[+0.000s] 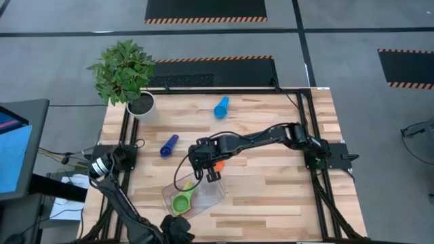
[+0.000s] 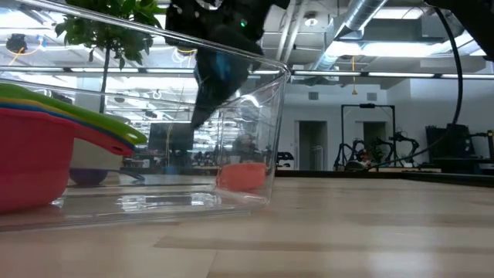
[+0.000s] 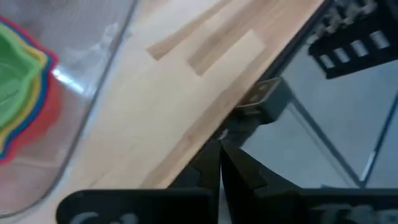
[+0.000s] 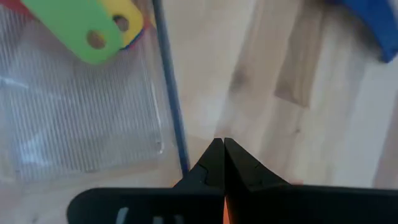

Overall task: Nest measuring cups in basket
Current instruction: Adjust the transparent bin

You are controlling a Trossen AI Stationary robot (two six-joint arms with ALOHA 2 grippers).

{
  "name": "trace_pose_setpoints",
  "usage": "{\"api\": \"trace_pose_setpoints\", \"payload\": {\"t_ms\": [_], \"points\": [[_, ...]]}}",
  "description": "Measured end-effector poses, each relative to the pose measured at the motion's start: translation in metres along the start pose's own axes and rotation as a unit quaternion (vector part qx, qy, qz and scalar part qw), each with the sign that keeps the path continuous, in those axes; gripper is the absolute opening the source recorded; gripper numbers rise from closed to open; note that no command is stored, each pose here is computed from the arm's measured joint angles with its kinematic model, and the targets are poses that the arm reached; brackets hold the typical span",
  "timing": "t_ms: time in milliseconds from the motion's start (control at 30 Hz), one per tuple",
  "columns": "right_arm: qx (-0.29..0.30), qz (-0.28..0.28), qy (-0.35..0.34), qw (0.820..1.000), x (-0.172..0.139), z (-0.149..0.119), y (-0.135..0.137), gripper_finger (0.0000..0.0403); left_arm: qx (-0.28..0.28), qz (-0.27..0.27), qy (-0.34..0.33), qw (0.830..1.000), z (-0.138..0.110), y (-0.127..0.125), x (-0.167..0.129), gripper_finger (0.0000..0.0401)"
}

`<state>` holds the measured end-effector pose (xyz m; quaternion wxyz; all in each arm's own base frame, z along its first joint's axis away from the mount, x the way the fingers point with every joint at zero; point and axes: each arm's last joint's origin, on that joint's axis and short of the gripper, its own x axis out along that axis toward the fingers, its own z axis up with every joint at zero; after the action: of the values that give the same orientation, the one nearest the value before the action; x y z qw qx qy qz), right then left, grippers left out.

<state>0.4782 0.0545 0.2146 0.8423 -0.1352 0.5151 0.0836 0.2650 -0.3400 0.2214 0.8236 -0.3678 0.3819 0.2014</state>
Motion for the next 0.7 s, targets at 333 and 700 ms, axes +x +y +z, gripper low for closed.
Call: {"api": "trace_pose_setpoints", "payload": {"t_ms": [333, 700], "points": [[-0.003, 0.009, 0.007, 1.0, 0.002, -0.001, 0.013, 0.001, 0.026, 0.082, 0.04, 0.995, 0.002, 0.016, 0.0, 0.0], [-0.003, 0.022, 0.026, 0.999, 0.0, -0.002, 0.033, 0.001, 0.053, 0.159, 0.045, 0.985, 0.007, 0.03, -0.003, 0.0]]}}
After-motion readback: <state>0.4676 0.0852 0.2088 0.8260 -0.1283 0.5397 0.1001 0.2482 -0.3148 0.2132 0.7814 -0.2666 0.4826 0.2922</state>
